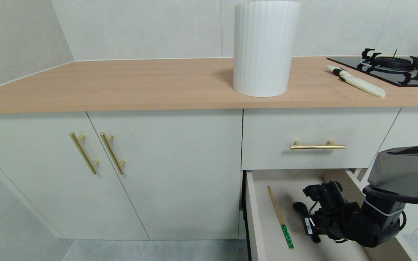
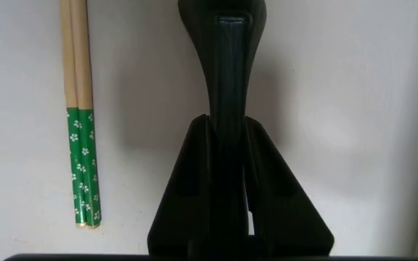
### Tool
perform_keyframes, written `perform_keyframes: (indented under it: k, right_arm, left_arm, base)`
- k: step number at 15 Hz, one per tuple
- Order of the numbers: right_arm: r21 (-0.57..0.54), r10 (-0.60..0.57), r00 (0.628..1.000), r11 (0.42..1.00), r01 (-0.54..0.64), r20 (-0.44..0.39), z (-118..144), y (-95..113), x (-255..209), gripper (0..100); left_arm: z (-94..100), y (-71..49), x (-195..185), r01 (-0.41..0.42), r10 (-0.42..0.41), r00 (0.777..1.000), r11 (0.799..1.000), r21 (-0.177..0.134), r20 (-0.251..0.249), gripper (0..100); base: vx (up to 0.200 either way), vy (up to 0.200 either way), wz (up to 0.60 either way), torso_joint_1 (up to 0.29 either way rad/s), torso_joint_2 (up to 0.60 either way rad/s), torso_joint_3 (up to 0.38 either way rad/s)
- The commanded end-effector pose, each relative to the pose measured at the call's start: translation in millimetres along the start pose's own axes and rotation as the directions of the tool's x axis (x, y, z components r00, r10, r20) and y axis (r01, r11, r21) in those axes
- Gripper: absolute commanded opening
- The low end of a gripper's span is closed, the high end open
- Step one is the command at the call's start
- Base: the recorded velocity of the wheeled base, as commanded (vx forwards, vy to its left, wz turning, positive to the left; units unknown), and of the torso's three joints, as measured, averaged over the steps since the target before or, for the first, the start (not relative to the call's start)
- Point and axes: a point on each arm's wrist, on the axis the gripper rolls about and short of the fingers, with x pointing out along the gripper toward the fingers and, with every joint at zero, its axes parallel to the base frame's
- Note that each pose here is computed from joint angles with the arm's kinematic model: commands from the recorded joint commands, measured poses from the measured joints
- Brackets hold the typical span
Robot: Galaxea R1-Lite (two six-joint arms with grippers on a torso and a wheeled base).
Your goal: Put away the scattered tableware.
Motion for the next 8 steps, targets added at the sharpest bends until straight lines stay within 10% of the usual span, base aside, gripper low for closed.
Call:
perform_keyframes:
  k: [1, 8]
  right_arm:
    - [0.0, 0.001, 1.0, 1.0, -0.001, 0.001, 0.2, 0.3, -0.3, 100]
    - [0.011, -0.018, 0.998, 1.0, 0.018, 0.06, 12.2, -1.9, -18.2, 100]
  left_arm:
    - [0.0, 0.0, 0.0, 0.0, 0.0, 1.0, 1.0, 0.0, 0.0, 100]
    - [0.0, 0.0, 0.0, 0.0, 0.0, 1.0, 1.0, 0.0, 0.0, 100]
  base:
    - [0.0, 0.0, 0.0, 0.0, 0.0, 0.0]
    - [0.0, 0.0, 0.0, 0.0, 0.0, 0.0]
